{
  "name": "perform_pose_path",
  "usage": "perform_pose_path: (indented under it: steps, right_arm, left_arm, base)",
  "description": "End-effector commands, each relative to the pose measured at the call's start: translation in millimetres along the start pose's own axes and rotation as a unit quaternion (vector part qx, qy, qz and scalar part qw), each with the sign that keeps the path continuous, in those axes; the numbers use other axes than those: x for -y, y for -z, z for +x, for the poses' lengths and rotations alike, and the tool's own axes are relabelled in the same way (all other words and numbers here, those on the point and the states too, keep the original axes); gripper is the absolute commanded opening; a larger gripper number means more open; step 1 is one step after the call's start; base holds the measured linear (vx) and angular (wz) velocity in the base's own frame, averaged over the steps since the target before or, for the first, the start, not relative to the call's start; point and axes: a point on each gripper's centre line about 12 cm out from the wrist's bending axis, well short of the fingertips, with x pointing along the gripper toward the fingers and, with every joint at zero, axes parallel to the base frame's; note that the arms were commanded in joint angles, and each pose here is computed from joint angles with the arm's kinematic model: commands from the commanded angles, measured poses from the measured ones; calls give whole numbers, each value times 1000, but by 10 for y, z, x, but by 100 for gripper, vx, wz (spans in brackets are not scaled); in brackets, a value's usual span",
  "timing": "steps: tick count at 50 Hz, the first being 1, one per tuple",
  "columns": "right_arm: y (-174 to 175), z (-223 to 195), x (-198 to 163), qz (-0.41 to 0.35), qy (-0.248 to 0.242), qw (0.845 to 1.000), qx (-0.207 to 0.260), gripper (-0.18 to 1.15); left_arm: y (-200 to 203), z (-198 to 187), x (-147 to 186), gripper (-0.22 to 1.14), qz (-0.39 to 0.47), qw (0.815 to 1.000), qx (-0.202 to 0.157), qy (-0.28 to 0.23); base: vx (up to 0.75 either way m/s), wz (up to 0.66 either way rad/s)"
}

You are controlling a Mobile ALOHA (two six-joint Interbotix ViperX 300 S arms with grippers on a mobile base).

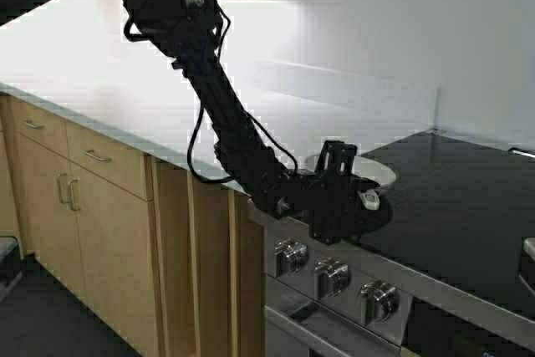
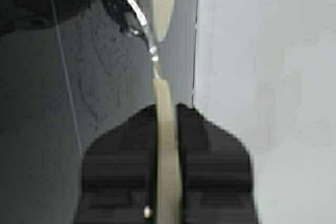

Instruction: Wash the pan

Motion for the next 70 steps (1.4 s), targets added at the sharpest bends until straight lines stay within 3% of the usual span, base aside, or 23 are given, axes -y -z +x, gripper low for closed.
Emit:
perform_pose_path:
  steps: [1,10,26,38,70]
  right_arm:
    - [-43,19,0,2,0,1000,5,6]
    - [-12,13,-1,1,0,1000,2,6]
    - [-36,18,0,1,0,1000,5,6]
    - [-46,29,0,2,0,1000,5,6]
    - [-51,47,-1,2,0,1000,3,6]
  left_arm:
    - [-36,-83,452,1,2,999,3,41]
    - [-10,-365,623,1,3,998,1,55]
    - [-79,-632,1037,1,5,992,7,127]
    - [-96,-887,1255,1,25,992,11,126]
    - [-192,-1393,1076,1,29,994,28,101]
  base:
    - [0,5]
    - [-1,13]
    - [-2,31]
    - [-3,49]
    - [1,49]
